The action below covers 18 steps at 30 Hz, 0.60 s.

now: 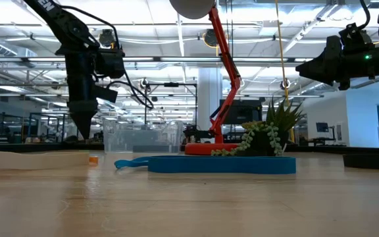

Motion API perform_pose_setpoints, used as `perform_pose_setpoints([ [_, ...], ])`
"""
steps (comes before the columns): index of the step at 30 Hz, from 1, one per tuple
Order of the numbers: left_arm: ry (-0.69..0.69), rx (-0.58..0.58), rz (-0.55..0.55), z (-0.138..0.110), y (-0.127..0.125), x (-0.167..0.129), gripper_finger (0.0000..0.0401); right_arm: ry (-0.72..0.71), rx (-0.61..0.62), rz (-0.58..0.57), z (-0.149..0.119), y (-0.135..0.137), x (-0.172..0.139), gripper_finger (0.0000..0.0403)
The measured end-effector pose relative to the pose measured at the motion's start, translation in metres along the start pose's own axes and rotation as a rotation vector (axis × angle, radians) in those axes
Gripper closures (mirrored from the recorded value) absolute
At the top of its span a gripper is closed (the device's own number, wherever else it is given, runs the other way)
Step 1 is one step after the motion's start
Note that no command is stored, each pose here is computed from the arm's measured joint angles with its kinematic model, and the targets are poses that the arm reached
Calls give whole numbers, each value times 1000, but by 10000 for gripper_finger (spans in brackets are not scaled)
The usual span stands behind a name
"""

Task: Pick and place rubber bands into bin
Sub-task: Put the top green rubber band into the transparent bin

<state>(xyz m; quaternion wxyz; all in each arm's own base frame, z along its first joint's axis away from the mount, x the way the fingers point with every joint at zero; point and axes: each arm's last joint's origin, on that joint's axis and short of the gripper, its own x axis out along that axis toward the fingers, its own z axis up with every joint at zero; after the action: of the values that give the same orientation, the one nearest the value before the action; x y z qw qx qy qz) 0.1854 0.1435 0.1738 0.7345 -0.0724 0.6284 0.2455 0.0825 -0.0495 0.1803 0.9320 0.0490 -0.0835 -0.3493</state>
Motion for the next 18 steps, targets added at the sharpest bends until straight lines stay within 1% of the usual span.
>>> perform_pose_setpoints([
  [5,13,3,-3,1,0,3,224,0,0,0,0,0,0,261],
  [12,78,13,-15,4,-3,25,224,0,0,1,0,0,0,261],
  [18,108,22,-7,6,-4,37,224,0,0,1,0,0,0,261],
])
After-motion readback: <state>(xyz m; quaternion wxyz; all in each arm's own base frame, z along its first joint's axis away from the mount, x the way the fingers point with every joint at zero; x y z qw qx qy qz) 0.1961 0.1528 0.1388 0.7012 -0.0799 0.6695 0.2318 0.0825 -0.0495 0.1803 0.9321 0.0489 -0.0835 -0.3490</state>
